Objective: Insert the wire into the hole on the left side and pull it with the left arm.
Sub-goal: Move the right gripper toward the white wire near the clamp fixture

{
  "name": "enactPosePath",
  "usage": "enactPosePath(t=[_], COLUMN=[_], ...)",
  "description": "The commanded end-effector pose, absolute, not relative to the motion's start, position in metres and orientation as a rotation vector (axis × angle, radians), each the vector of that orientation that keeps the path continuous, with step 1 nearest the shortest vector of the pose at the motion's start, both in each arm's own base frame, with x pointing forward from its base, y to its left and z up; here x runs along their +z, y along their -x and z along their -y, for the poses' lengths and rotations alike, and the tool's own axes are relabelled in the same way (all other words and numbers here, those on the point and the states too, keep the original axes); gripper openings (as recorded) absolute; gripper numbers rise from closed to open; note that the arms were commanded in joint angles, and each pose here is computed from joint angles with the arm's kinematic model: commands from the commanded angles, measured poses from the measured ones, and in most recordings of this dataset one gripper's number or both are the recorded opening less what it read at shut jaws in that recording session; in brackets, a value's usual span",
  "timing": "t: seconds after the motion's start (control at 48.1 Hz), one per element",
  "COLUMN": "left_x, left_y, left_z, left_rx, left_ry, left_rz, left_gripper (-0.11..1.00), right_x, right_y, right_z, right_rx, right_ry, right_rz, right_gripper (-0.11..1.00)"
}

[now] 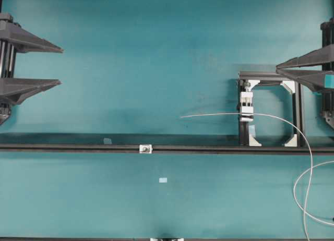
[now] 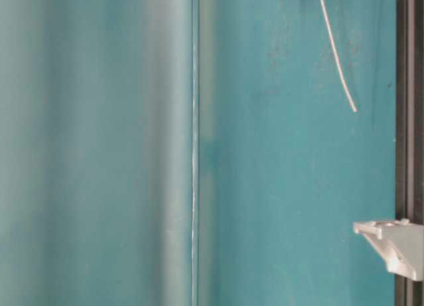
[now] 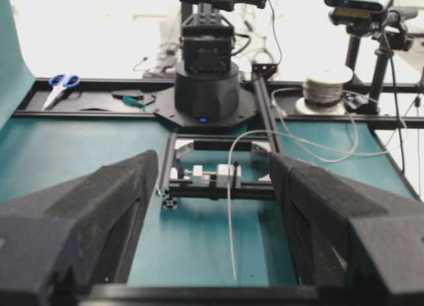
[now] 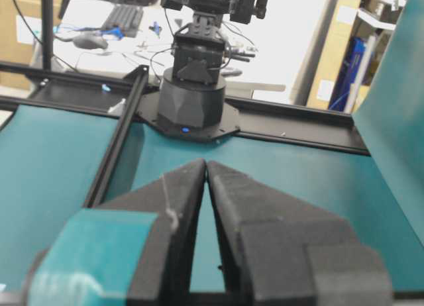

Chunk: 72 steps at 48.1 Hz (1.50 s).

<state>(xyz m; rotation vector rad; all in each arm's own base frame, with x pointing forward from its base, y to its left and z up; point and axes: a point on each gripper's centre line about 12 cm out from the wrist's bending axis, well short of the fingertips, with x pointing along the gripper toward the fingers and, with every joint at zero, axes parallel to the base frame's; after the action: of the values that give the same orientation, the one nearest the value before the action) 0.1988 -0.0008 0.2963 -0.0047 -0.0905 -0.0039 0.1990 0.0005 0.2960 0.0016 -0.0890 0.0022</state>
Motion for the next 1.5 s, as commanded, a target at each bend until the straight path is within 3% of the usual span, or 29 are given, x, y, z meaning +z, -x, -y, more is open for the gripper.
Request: enactPosePath(t=[0.0, 0.042, 0.145, 0.291, 0.436, 0.519, 0.623, 0.685, 0.852, 0.914, 1.475], left_x=[0.289, 0.287, 0.283, 0.279, 0.272, 0.265, 0.256, 0.252, 0.239, 0.235, 0.198], left_y=[-0.2, -0.2, -0.199, -0.198, -0.202, -0.209, -0.218, -0.224, -0.235, -0.238, -0.271], left_z=[-0.001, -0.001, -0.001, -0.002, -0.004, -0.005, -0.007, -0.009, -0.011, -0.011, -0.015], left_rx=[0.01, 0.01, 0.009, 0.012, 0.023, 0.031, 0.041, 0.046, 0.057, 0.057, 0.069], left_ry=[0.032, 0.037, 0.04, 0.04, 0.041, 0.039, 0.04, 0.038, 0.031, 0.029, 0.031], left_rz=[0.074, 0.075, 0.075, 0.068, 0.036, -0.004, -0.047, -0.065, -0.081, -0.085, -0.234], left_gripper=[0.24, 0.22, 0.02, -0.07, 0.06, 0.23, 0.53, 0.67, 0.63, 0.64, 0.67], right_x=[0.294, 0.287, 0.277, 0.268, 0.257, 0.252, 0.247, 0.244, 0.236, 0.232, 0.203], right_y=[-0.2, -0.201, -0.206, -0.216, -0.226, -0.23, -0.234, -0.236, -0.241, -0.242, -0.265], right_z=[-0.001, -0.001, -0.001, -0.002, -0.002, -0.002, -0.002, -0.002, -0.002, -0.002, -0.002], right_rx=[0.007, 0.007, 0.008, 0.007, 0.005, 0.004, 0.002, 0.002, -0.001, -0.003, -0.016], right_ry=[-0.017, -0.019, -0.044, -0.09, -0.101, -0.105, -0.122, -0.133, -0.156, -0.165, -0.182], right_rz=[0.083, 0.066, 0.04, 0.01, -0.026, -0.04, -0.056, -0.062, -0.092, -0.109, -0.23], right_gripper=[0.24, 0.22, 0.04, 0.03, 0.03, 0.03, 0.04, 0.12, 0.58, 0.68, 0.68])
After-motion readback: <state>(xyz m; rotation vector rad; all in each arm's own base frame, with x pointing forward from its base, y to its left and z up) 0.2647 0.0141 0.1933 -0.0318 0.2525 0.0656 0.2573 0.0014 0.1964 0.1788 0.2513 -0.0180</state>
